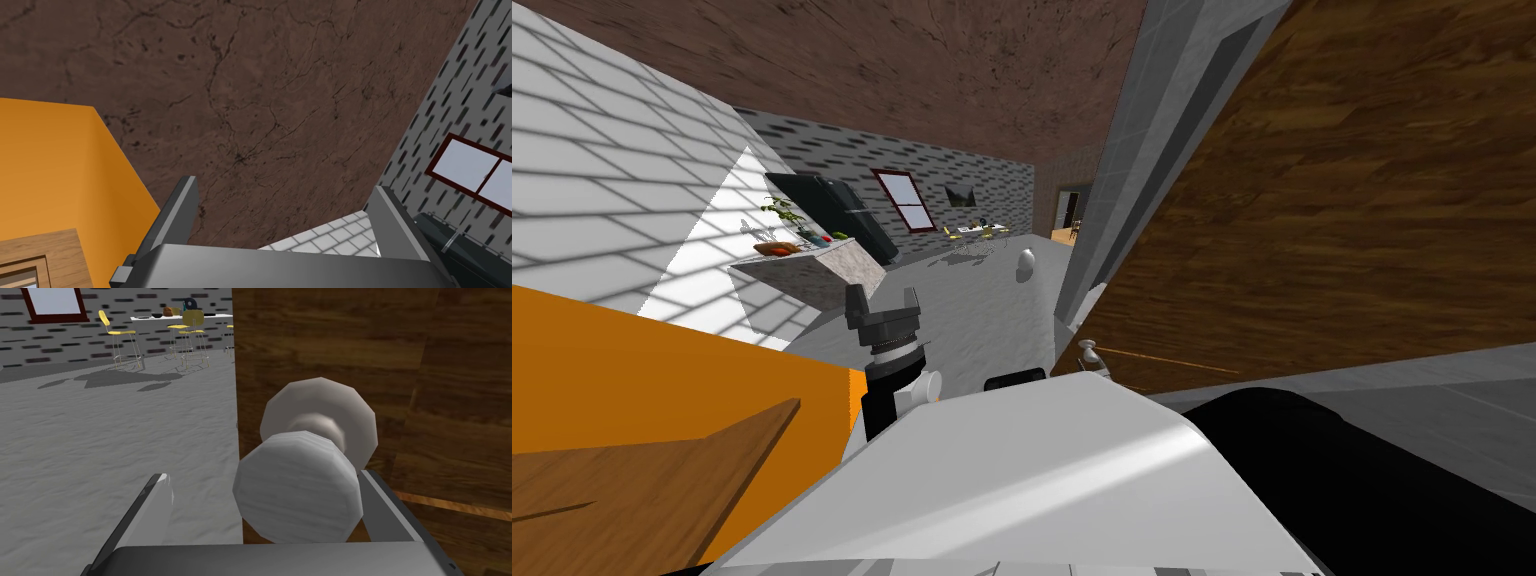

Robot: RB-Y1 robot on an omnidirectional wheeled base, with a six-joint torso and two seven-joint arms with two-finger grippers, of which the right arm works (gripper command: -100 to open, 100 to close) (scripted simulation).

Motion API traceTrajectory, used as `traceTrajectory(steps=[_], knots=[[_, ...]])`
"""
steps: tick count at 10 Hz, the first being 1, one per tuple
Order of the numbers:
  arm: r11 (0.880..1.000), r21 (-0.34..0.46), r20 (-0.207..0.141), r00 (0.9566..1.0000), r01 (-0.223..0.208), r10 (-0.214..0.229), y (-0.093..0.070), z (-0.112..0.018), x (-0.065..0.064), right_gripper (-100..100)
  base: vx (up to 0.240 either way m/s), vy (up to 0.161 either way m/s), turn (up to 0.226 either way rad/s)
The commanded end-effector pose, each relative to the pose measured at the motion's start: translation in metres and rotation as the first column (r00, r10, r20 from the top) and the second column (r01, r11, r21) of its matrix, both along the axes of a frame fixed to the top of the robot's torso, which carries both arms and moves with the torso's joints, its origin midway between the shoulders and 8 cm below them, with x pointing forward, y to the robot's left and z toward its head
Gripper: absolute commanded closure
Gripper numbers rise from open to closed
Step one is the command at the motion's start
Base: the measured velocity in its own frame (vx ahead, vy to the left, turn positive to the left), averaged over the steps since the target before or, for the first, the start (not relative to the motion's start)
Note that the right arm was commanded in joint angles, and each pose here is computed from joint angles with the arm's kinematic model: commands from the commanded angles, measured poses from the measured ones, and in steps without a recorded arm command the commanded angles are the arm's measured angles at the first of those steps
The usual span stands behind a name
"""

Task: Pull the door open

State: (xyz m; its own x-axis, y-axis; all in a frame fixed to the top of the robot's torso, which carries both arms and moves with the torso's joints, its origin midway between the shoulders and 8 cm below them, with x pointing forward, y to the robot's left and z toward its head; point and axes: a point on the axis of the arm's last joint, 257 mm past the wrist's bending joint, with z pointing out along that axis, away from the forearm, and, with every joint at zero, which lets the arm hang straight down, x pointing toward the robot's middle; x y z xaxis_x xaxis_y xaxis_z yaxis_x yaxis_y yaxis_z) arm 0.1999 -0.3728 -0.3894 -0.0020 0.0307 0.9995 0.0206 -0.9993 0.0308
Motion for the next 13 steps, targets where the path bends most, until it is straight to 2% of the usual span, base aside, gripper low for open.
traceTrajectory(steps=[1, 3, 4, 7, 9, 10, 12, 13], knots=[[0.999, 0.033, 0.011, 0.9993, -0.036, 0.035, 0.026, -0.001, 0.005, 100, -0.003, 0.005, 0.000], [0.999, 0.033, 0.011, 0.9993, -0.036, 0.035, 0.026, -0.001, 0.005, 100, 0.003, 0.001, -0.009], [0.999, 0.010, 0.001, 0.9991, 0.042, -0.042, -0.007, -0.002, -0.013, 100, -0.065, -0.012, 0.127], [0.994, 0.023, 0.001, 0.9942, 0.108, -0.108, -0.018, -0.003, -0.036, 100, -0.086, 0.016, 0.145], [0.987, 0.029, 0.000, 0.9871, 0.160, -0.160, -0.026, -0.004, -0.055, 100, -0.107, 0.016, 0.172], [0.977, 0.033, 0.000, 0.9772, 0.212, -0.212, -0.034, -0.005, -0.074, 100, -0.124, 0.004, 0.310], [0.965, 0.034, -0.001, 0.9654, 0.260, -0.261, -0.040, -0.004, -0.094, 100, -0.128, 0.017, 0.177], [0.965, 0.034, -0.001, 0.9654, 0.260, -0.261, -0.040, -0.004, -0.094, 100, -0.068, 0.016, 0.018]])
